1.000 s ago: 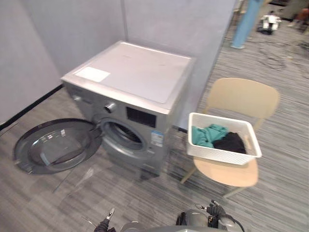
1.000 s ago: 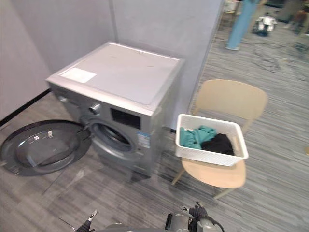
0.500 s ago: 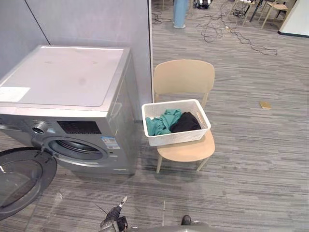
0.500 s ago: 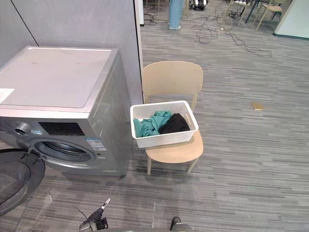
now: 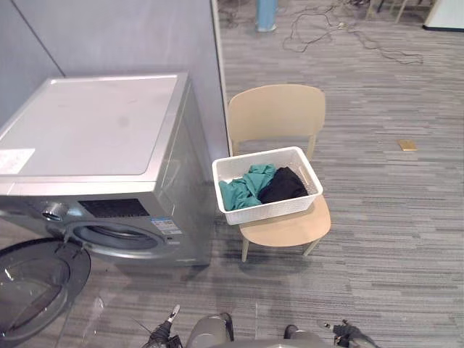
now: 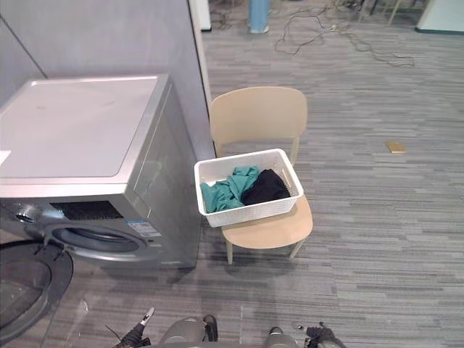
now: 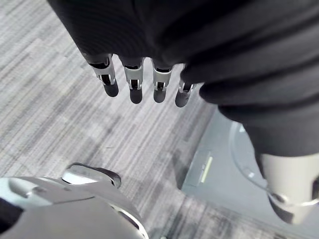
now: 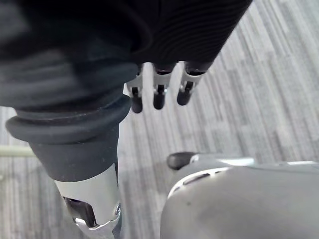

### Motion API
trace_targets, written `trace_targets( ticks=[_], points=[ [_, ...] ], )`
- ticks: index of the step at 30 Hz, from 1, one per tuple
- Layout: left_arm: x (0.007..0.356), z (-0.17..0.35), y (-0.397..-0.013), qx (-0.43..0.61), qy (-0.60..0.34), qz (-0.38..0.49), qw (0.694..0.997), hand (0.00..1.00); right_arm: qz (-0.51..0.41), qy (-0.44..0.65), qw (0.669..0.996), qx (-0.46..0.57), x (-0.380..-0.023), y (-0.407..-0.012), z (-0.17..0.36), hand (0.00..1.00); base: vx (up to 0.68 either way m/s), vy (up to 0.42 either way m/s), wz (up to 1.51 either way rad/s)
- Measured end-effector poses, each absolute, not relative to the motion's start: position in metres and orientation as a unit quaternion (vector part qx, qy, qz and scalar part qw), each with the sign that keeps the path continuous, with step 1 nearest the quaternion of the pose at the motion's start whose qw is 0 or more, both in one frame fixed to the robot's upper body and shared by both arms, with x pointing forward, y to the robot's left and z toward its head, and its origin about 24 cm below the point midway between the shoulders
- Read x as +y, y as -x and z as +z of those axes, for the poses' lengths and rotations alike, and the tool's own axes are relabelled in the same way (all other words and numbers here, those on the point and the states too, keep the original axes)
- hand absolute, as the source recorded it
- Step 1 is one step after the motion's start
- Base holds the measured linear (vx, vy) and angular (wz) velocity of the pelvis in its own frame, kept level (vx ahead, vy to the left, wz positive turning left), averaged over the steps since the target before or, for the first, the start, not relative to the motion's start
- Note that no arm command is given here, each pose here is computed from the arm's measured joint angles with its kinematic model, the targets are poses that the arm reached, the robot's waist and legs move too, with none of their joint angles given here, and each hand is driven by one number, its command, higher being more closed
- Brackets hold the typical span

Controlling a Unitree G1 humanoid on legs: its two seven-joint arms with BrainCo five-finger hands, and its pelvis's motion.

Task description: Pick up the laundry basket with both hands and put the clothes into the washing machine.

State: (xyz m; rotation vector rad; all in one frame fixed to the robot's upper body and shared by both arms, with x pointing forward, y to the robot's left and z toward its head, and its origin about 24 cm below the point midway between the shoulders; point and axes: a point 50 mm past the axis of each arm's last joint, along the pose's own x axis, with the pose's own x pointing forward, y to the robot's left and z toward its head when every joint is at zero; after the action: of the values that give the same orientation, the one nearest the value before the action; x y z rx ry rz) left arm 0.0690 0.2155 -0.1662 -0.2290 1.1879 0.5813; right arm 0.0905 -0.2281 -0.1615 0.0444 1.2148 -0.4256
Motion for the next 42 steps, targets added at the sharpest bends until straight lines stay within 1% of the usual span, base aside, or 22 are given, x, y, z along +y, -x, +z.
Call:
trace_targets(
  ticks=[3, 5, 9, 12, 13, 18, 19, 21, 22, 25, 27, 28, 29, 30, 31, 32, 33, 35, 36, 38, 40, 42],
  points=[
    [0.216, -0.170, -0.049, 0.571, 0.112, 0.292, 0.759, 0.00, -0.203, -0.014, 0.811, 0.548, -0.232, -0.101, -0.157, 0.00, 0.18, 0.098, -0.07],
    [0.216, -0.170, -0.047, 0.572, 0.112, 0.293, 0.758, 0.00, -0.199, -0.012, 0.817, 0.541, -0.232, -0.104, -0.156, 0.00, 0.10, 0.077, -0.18],
    [0.215, -0.168, -0.061, 0.562, 0.104, 0.277, 0.772, 0.00, -0.193, -0.017, 0.818, 0.542, -0.224, -0.098, -0.158, 0.00, 0.09, 0.070, -0.01],
    [0.225, -0.165, -0.066, 0.552, 0.087, 0.278, 0.781, 0.00, -0.179, -0.014, 0.826, 0.535, -0.215, -0.097, -0.158, 0.00, 0.13, 0.023, 0.31],
    [0.227, -0.162, -0.075, 0.540, 0.085, 0.276, 0.790, 0.00, -0.174, -0.015, 0.828, 0.532, -0.212, -0.098, -0.157, 0.00, 0.17, -0.051, 0.21],
    [0.209, -0.159, -0.101, 0.518, 0.092, 0.258, 0.810, 0.00, -0.183, -0.023, 0.842, 0.507, -0.207, -0.114, -0.152, 0.00, 0.11, -0.118, -0.01],
    [0.209, -0.159, -0.101, 0.515, 0.094, 0.259, 0.811, 0.00, -0.185, -0.026, 0.840, 0.509, -0.207, -0.113, -0.153, 0.00, 0.11, -0.232, 0.23],
    [0.218, -0.157, -0.100, 0.505, 0.100, 0.276, 0.812, 0.00, -0.199, -0.044, 0.824, 0.529, -0.206, -0.097, -0.158, 0.00, 0.15, -0.356, 0.43],
    [0.218, -0.157, -0.099, 0.502, 0.111, 0.286, 0.808, 0.00, -0.205, -0.046, 0.819, 0.534, -0.208, -0.093, -0.159, 0.00, 0.13, -0.381, 0.27],
    [0.209, -0.163, -0.084, 0.509, 0.164, 0.321, 0.781, 0.00, -0.238, -0.056, 0.810, 0.533, -0.223, -0.088, -0.158, 0.00, 0.14, -0.278, 0.17],
    [0.203, -0.169, -0.065, 0.532, 0.187, 0.339, 0.753, 0.00, -0.269, -0.065, 0.795, 0.540, -0.237, -0.079, -0.158, 0.00, 0.15, -0.207, 0.21],
    [0.204, -0.169, -0.061, 0.535, 0.188, 0.344, 0.749, 0.00, -0.273, -0.062, 0.797, 0.535, -0.241, -0.080, -0.156, 0.00, 0.11, -0.148, 0.12],
    [0.207, -0.170, -0.054, 0.541, 0.188, 0.350, 0.741, 0.00, -0.281, -0.048, 0.812, 0.510, -0.250, -0.088, -0.147, 0.00, 0.07, -0.100, 0.07],
    [0.208, -0.170, -0.049, 0.545, 0.189, 0.357, 0.735, 0.00, -0.289, -0.023, 0.838, 0.462, -0.264, -0.104, -0.131, 0.00, 0.06, -0.063, 0.04],
    [0.209, -0.171, -0.045, 0.548, 0.188, 0.359, 0.732, 0.00, -0.293, -0.007, 0.852, 0.434, -0.270, -0.113, -0.120, 0.00, 0.04, 0.007, -0.05],
    [0.212, -0.171, -0.036, 0.554, 0.182, 0.365, 0.726, 0.00, -0.304, 0.027, 0.877, 0.371, -0.285, -0.134, -0.095, 0.00, 0.02, 0.046, -0.08],
    [0.213, -0.171, -0.035, 0.555, 0.181, 0.366, 0.725, 0.00, -0.307, 0.032, 0.881, 0.358, -0.287, -0.138, -0.090, 0.00, 0.01, 0.058, -0.14],
    [0.223, -0.169, -0.026, 0.561, 0.166, 0.372, 0.721, 0.00, -0.315, 0.080, 0.906, 0.270, -0.298, -0.173, -0.053, 0.00, -0.01, 0.057, -0.06],
    [0.225, -0.169, -0.026, 0.563, 0.159, 0.369, 0.722, 0.00, -0.317, 0.090, 0.910, 0.251, -0.299, -0.181, -0.046, 0.00, -0.04, 0.055, 0.02],
    [0.226, -0.168, -0.033, 0.564, 0.138, 0.348, 0.736, 0.00, -0.300, 0.118, 0.928, 0.186, -0.294, -0.216, -0.017, 0.00, -0.07, 0.045, 0.05],
    [0.226, -0.166, -0.045, 0.557, 0.119, 0.328, 0.754, 0.00, -0.279, 0.140, 0.939, 0.148, -0.289, -0.238, 0.002, 0.00, -0.11, 0.034, 0.22],
    [0.221, -0.160, -0.074, 0.524, 0.098, 0.296, 0.793, 0.00, -0.242, 0.183, 0.950, 0.073, -0.281, -0.278, 0.042, 0.00, -0.17, 0.030, 0.28]
  ],
)
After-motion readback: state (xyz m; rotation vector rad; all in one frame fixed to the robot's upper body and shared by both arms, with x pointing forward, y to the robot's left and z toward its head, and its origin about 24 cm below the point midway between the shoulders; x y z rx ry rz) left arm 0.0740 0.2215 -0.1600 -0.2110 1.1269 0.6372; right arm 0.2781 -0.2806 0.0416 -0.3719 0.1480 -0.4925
